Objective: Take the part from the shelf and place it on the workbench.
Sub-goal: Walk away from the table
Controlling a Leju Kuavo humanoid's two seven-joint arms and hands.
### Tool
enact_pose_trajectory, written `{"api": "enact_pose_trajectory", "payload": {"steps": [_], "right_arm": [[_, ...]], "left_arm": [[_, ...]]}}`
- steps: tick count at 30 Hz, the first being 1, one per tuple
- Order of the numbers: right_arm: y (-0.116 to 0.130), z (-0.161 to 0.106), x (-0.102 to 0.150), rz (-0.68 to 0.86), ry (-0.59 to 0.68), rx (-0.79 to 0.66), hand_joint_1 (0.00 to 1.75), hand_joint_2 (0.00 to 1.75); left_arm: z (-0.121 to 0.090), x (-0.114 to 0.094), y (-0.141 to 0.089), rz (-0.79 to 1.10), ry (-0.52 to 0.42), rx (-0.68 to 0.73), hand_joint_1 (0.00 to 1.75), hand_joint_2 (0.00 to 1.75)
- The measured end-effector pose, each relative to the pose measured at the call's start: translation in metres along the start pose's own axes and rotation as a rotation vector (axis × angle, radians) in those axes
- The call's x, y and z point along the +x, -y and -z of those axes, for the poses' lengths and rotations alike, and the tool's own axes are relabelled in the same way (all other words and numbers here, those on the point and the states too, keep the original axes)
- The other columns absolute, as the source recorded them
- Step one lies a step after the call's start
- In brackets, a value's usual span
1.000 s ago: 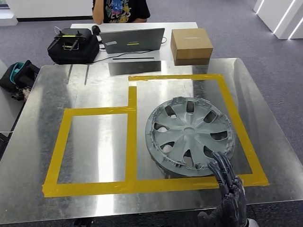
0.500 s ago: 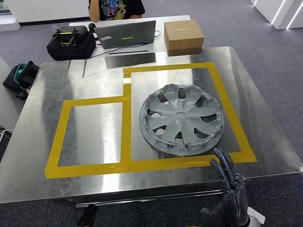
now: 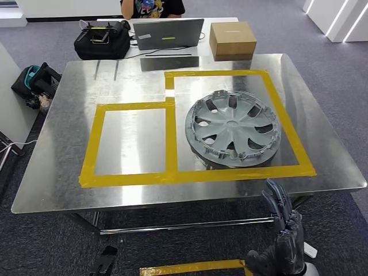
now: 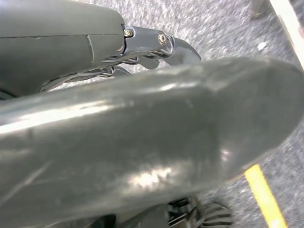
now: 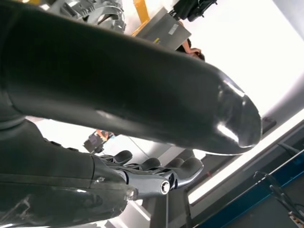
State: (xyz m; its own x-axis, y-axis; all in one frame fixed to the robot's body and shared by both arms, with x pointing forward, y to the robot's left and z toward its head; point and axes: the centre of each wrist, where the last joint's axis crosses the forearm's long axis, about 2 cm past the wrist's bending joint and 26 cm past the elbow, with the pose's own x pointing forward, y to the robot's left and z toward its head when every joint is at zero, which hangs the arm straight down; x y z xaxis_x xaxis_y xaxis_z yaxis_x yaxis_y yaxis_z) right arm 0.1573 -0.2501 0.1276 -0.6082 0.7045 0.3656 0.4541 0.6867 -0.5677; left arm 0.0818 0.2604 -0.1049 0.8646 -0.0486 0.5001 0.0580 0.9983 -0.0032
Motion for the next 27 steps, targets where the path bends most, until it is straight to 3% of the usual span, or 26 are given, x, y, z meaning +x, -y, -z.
{"api": "enact_pose_trajectory", "payload": {"steps": [4, 10, 15, 18, 22, 25, 27], "right_arm": [[0.003, -0.001, -0.001, -0.004, -0.009, -0.007, 0.0, 0.0], [0.024, 0.002, -0.004, 0.002, -0.084, -0.134, 0.0, 0.0], [0.055, 0.0, -0.006, 0.015, -0.209, -0.347, 0.0, 0.0], [0.081, -0.008, -0.023, 0.018, -0.333, -0.479, 0.0, 0.0], [0.124, -0.046, -0.069, -0.138, -0.545, -0.508, 0.0, 0.0], [0.141, -0.098, -0.103, -0.295, -0.787, -0.483, 0.0, 0.0], [0.143, -0.137, -0.112, -0.374, -0.933, -0.489, 0.0, 0.0]], "left_arm": [[0.0, 0.0, 0.001, -0.004, -0.001, 0.001, 0.0, 0.0], [-0.002, -0.005, 0.0, -0.029, -0.001, 0.022, 0.0, 0.0], [-0.005, -0.014, 0.0, -0.071, -0.001, 0.046, 0.0, 0.0], [-0.007, -0.019, 0.001, -0.099, 0.002, 0.061, 0.0, 0.0], [-0.01, -0.025, 0.004, -0.14, 0.007, 0.08, 0.0, 0.0], [-0.011, -0.028, 0.007, -0.165, 0.006, 0.089, 0.0, 0.0], [-0.012, -0.029, 0.009, -0.179, 0.002, 0.092, 0.0, 0.0]]}}
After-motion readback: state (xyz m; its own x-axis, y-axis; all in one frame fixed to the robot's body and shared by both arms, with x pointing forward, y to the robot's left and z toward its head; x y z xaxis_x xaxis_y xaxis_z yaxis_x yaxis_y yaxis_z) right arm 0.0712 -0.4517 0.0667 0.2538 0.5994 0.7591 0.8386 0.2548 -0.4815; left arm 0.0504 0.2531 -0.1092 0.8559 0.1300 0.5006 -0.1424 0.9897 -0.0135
